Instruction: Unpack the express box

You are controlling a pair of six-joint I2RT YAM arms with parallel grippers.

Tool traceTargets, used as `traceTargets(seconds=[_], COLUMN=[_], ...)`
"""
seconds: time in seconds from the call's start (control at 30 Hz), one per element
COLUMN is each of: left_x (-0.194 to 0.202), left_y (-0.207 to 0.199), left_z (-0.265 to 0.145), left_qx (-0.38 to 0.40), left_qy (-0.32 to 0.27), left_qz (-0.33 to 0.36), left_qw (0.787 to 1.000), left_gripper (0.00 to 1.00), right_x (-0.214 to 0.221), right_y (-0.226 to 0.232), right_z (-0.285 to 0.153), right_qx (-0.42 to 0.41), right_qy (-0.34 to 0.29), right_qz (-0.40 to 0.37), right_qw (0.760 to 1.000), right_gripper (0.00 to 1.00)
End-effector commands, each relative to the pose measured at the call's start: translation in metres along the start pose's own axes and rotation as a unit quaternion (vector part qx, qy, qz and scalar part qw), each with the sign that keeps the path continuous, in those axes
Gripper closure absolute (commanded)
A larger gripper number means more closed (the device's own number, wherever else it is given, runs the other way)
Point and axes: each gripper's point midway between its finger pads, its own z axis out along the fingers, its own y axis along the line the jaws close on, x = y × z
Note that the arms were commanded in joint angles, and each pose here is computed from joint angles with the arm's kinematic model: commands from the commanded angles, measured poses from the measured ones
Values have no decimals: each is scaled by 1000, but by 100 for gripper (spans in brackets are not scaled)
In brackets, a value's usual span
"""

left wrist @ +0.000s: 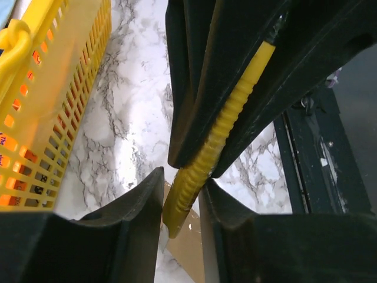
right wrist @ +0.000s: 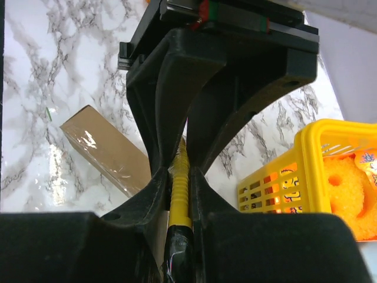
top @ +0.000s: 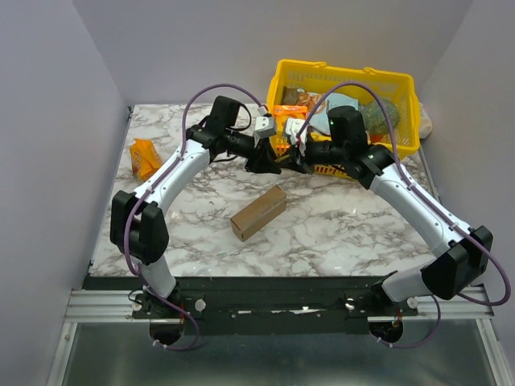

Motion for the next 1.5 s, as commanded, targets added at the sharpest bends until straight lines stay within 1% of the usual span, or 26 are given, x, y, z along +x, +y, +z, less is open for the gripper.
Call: traceTargets(seconds=[0.0, 0.03, 0.13, 0.17, 0.27, 0.3, 0.33, 0.37, 0.4, 0.43, 0.5, 0.57, 0.67, 0.77, 0.83, 0.93, 0.97, 1.0, 1.03, 1.07, 1.13, 1.27, 1.3, 1.37, 1.4, 1.47], left_x=[-2, -5, -1, 6, 22, 23, 42, 53, 70, 89, 126, 165, 214, 244, 264, 287, 293, 299, 302, 303, 284, 202, 172, 135, 118, 106], left_y=[8, 10, 12, 13, 20, 18, 8, 14, 8, -15, -29, -51, -67, -57, -46, -34, -32, -31, -21, -16, 1, 19, 15, 21, 12, 8], left_z=[1, 1, -8, -14, -49, -61, -71, -89, -95, -99, -109, -112, -122, -136, -150, -165, -169, -171, -174, -179, -184, -166, -150, -131, -107, -88], left_qx=[-14, -19, -27, -33, -73, -83, -85, -105, -105, -89, -73, -63, -67, -119, -170, -217, -228, -238, -259, -278, -318, -310, -294, -293, -266, -246], left_qy=[-4, -10, -20, -19, -32, -33, -12, 11, 39, 75, 120, 158, 210, 236, 258, 274, 285, 294, 293, 296, 270, 198, 183, 163, 160, 166], left_qz=[-50, -70, -126, -141, -190, -198, -254, -208, -227, -284, -294, -356, -393, -415, -437, -472, -480, -484, -473, -466, -423, -274, -211, -133, -97, -65], left_qw=[999, 997, 991, 989, 979, 976, 963, 972, 968, 952, 945, 919, 893, 870, 845, 809, 798, 789, 790, 786, 804, 889, 914, 933, 946, 953], left_gripper=[70, 73, 85, 86, 86, 86, 86, 86, 85, 84, 81, 80, 77, 72, 69, 60, 52, 41, 26, 2, 1, 1, 1, 1, 1, 1], right_x=[-10, -8, -4, -7, -2, 4, 4, 11, 22, 29, 45, 54, 60, 62, 65, 71, 75, 76, 76, 78, 82, 102, 112, 132, 137, 148], right_y=[-6, -7, -17, -22, -37, -37, -35, -31, -23, -18, -12, -11, -11, -10, -10, -8, -6, -5, -4, -4, -2, 5, 7, 17, 18, 15], right_z=[-2, -2, -2, -4, -12, -13, -17, -17, -15, -15, -13, -11, -9, -8, -7, -8, -8, -8, -9, -10, -12, -15, -15, -13, -13, -12], right_qx=[7, 11, 32, 44, 93, 96, 96, 92, 82, 77, 75, 77, 79, 76, 77, 78, 77, 77, 78, 79, 81, 87, 91, 89, 91, 107], right_qy=[-15, -11, 3, 5, 30, 38, 39, 45, 54, 58, 75, 87, 93, 94, 98, 105, 109, 110, 111, 112, 119, 142, 153, 163, 166, 174], right_qz=[-5, -3, -2, -1, 17, 16, 14, 17, 22, 26, 39, 46, 51, 56, 57, 59, 61, 62, 61, 62, 61, 60, 62, 66, 59, 61], right_qw=[1000, 1000, 999, 999, 995, 995, 995, 995, 995, 995, 994, 992, 991, 991, 991, 990, 989, 989, 989, 989, 988, 984, 982, 980, 980, 977], right_gripper=[99, 99, 66, 48, 35, 34, 34, 34, 34, 34, 34, 34, 34, 34, 34, 34, 34, 34, 34, 34, 34, 34, 34, 35, 36, 36])
